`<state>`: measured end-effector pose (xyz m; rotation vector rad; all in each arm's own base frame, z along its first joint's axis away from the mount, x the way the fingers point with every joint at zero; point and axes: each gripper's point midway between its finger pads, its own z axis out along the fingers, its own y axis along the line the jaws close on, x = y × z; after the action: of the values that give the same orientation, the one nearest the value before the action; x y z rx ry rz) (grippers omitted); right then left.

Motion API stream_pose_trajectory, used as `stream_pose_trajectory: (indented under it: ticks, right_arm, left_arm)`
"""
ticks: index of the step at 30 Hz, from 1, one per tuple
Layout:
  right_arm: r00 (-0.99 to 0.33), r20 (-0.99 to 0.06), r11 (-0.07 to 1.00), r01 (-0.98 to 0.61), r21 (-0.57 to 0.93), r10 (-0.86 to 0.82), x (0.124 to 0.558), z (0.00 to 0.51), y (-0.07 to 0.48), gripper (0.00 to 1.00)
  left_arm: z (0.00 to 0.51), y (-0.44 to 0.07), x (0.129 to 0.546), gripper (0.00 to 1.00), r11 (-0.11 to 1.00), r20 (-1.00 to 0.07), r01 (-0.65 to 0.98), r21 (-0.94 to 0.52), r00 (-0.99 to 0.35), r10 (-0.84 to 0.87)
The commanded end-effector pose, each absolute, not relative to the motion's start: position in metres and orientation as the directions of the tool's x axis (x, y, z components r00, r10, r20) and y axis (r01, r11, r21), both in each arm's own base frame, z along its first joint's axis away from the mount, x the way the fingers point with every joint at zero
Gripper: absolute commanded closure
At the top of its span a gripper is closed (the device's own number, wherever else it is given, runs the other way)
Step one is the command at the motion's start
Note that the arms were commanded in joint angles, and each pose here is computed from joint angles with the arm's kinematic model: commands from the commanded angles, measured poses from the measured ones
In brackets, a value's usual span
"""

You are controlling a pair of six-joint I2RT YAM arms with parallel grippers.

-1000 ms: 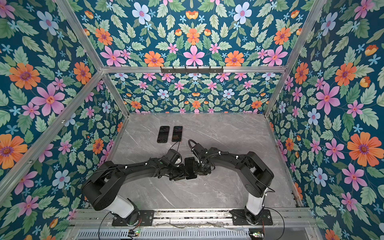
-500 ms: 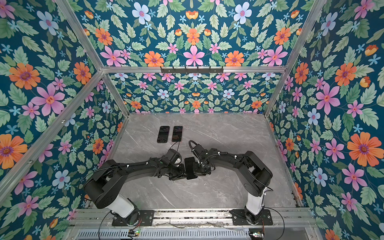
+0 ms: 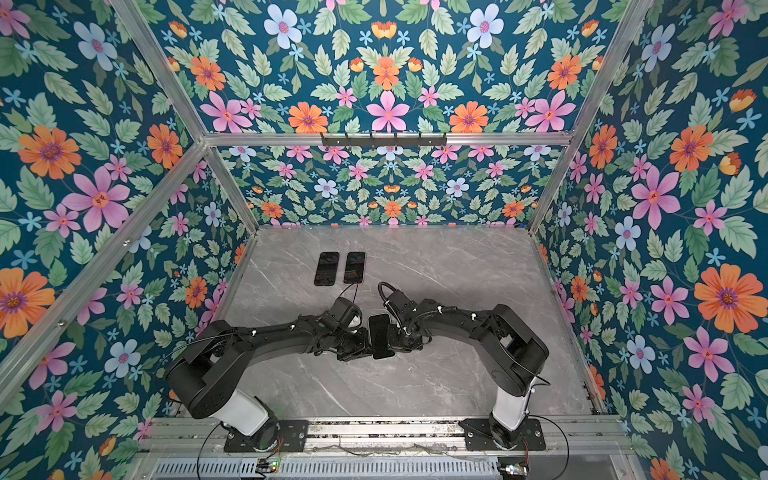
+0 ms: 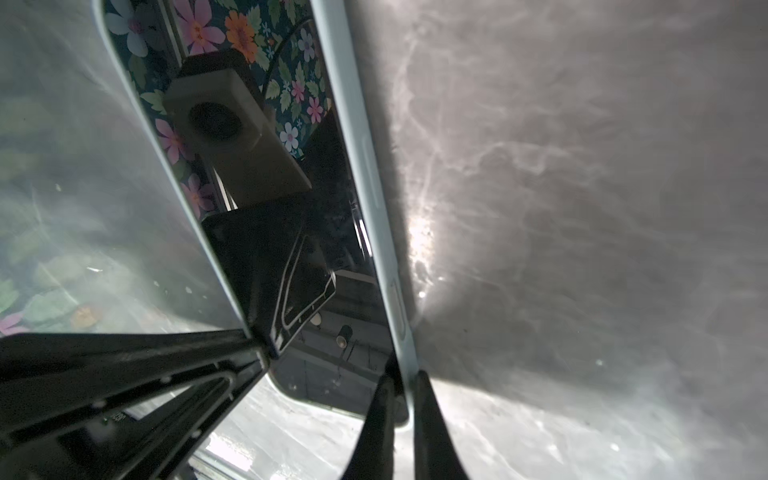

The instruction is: Put the phone into the phone case

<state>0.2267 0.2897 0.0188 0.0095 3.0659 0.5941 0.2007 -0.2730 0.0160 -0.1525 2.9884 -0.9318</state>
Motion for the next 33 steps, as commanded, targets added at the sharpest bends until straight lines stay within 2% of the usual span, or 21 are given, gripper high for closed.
stream_pose_trajectory:
  ticks: [1, 4, 8, 17, 22, 28, 30, 33]
  right_arm:
    - [-0.999, 0.043, 0.917, 0.017, 0.398, 0.000, 0.213, 0.015, 0.298, 0.98]
    - [-1.000, 0.011, 0.926, -0.003, 0.377, -0.008, 0.218, 0.026, 0.293, 0.96]
    - [-0.999, -0.040, 0.933, -0.024, 0.360, -0.010, 0.234, 0.044, 0.285, 0.89]
    - [-0.995, -0.102, 0.924, -0.033, 0.382, 0.006, 0.285, 0.054, 0.288, 0.78]
    - [-0.994, -0.106, 0.916, -0.027, 0.401, 0.018, 0.311, 0.049, 0.295, 0.74]
    - [-0.996, -0.087, 0.913, -0.025, 0.406, 0.012, 0.323, 0.038, 0.301, 0.70]
    - [-0.997, -0.077, 0.910, -0.020, 0.414, 0.014, 0.325, 0.034, 0.303, 0.72]
    - [-0.998, -0.062, 0.905, -0.010, 0.425, 0.018, 0.324, 0.029, 0.306, 0.77]
  left_arm:
    - [0.007, -0.266, 0.203, 0.91, 0.847, -0.013, -0.080, -0.526, -0.995, -0.103]
    - [0.010, -0.267, 0.205, 0.85, 0.847, -0.017, -0.076, -0.527, -0.995, -0.100]
    - [0.017, -0.262, 0.217, 0.68, 0.856, -0.043, -0.069, -0.512, -0.993, -0.106]
    - [0.037, -0.256, 0.273, 0.52, 0.830, -0.102, -0.056, -0.556, -0.986, -0.135]
    - [0.023, -0.259, 0.287, 0.50, 0.843, -0.089, -0.057, -0.535, -0.988, -0.123]
    - [0.012, -0.260, 0.289, 0.50, 0.856, -0.082, -0.061, -0.514, -0.989, -0.119]
    - [0.011, -0.259, 0.289, 0.52, 0.859, -0.082, -0.063, -0.508, -0.989, -0.121]
    - [0.008, -0.262, 0.289, 0.59, 0.861, -0.081, -0.055, -0.506, -0.990, -0.112]
